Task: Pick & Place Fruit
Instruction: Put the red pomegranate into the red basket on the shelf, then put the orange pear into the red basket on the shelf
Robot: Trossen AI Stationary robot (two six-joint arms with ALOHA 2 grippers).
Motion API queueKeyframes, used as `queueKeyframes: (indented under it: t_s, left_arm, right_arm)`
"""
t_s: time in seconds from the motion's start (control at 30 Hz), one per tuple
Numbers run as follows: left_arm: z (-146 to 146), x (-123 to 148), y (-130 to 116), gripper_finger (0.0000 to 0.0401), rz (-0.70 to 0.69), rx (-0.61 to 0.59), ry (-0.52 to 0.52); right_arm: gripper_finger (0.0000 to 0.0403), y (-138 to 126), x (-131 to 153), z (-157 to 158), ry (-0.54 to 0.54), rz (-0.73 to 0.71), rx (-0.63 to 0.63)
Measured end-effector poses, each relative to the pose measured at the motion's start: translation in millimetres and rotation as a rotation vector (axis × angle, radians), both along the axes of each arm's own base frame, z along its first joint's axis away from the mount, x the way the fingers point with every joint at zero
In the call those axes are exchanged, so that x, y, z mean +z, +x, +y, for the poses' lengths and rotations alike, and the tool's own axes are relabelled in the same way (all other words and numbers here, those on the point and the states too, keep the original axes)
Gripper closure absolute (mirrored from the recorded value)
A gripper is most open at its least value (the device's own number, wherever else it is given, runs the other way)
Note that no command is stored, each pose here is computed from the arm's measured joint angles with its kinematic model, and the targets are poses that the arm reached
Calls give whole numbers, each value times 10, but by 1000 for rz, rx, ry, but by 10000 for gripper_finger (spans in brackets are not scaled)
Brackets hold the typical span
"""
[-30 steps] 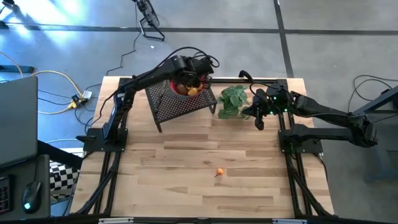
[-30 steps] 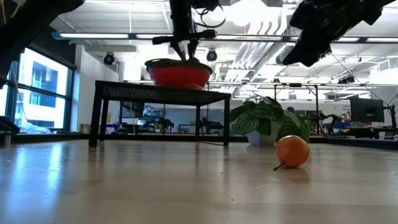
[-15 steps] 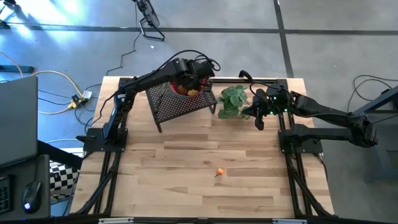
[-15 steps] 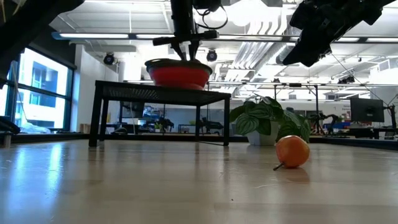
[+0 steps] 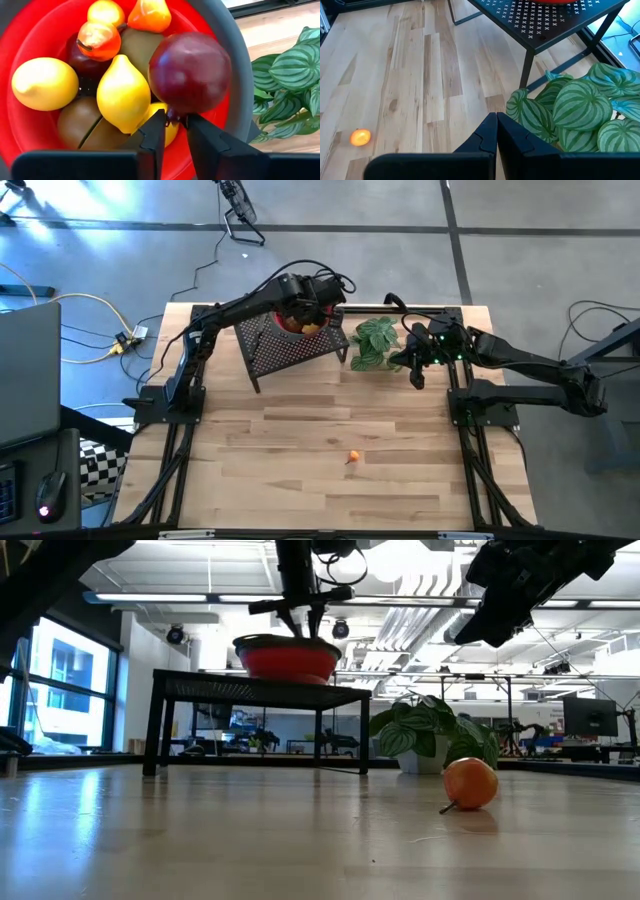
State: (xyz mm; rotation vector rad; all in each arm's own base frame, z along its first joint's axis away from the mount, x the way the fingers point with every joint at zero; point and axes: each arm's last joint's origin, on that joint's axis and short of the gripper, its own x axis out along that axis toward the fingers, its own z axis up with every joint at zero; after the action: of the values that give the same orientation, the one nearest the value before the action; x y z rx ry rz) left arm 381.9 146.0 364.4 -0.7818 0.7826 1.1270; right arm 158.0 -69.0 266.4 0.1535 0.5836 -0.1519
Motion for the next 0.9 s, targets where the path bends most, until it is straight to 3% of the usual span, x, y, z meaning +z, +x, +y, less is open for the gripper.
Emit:
queueKeyframes:
  t_s: [0.4,0.6,0.9]
  left_arm:
    - [-4,7,-1,227,21,-57,0]
    - [-10,165,-15,219,-47,-62,25]
    - [-190,320,-9,219,-88,-189,71]
  right_arm:
    - [400,0,0,0,0,0,0]
    - [400,-2,4,5,6,-5,10]
    - [400,-17,28,28,71,-34,24]
